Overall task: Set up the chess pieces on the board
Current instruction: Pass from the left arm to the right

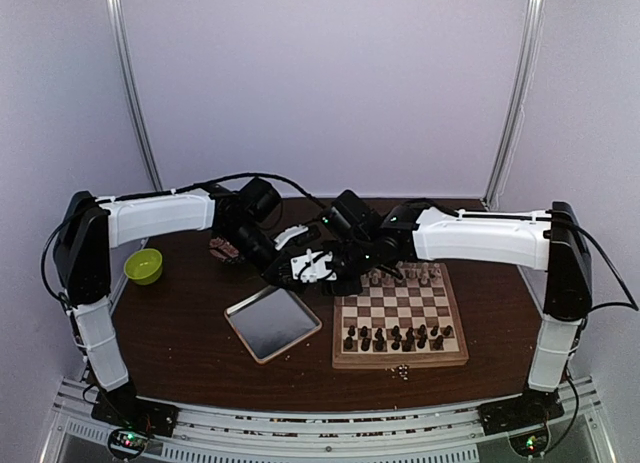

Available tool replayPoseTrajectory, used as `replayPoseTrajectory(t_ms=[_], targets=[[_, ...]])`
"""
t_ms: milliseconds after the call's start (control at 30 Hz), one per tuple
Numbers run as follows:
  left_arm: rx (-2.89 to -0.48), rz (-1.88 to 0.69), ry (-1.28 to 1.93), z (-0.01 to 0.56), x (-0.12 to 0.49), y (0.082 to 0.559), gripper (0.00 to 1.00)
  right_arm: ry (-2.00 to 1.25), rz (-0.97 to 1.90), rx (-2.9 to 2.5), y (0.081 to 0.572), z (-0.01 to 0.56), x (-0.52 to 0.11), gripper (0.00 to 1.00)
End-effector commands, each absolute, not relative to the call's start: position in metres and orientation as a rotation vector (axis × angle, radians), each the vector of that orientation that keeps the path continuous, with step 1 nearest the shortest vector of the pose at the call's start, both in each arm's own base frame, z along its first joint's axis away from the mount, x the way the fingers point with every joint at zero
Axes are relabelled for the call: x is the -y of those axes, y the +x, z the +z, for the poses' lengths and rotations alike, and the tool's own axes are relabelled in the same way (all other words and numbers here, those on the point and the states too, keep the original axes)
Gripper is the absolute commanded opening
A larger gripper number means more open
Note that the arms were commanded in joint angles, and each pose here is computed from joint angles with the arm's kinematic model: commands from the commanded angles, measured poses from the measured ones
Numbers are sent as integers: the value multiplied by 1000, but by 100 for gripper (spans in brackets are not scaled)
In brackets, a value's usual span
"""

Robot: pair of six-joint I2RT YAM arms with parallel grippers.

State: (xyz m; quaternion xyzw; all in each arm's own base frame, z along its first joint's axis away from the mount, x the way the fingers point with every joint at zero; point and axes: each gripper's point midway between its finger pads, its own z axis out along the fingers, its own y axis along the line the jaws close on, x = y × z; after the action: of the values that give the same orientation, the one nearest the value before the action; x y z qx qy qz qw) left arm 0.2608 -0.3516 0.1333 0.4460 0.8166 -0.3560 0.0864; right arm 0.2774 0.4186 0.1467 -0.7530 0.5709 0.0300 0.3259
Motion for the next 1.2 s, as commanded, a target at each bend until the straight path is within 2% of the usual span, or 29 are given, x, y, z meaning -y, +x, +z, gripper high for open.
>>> replayPoseTrajectory(t_ms=[0,467,700,933,1167], targets=[[-2394,-1135,1359,138,356,259,11,-1933,-2,-1435,290,162,-433,44],[-2397,-1178,1375,136,357,254,11,-2041,41,-1380,267,143,-445,42],[-2406,-1185,1379,135,356,252,11,-2089,22,-1363,262,133,-445,34],[-2406,-1175,1373,136,357,255,12,-2083,-1,-1367,261,131,-443,22],[-2395,-1043,1364,146,346,262,21,-2027,37,-1439,262,135,-434,16]])
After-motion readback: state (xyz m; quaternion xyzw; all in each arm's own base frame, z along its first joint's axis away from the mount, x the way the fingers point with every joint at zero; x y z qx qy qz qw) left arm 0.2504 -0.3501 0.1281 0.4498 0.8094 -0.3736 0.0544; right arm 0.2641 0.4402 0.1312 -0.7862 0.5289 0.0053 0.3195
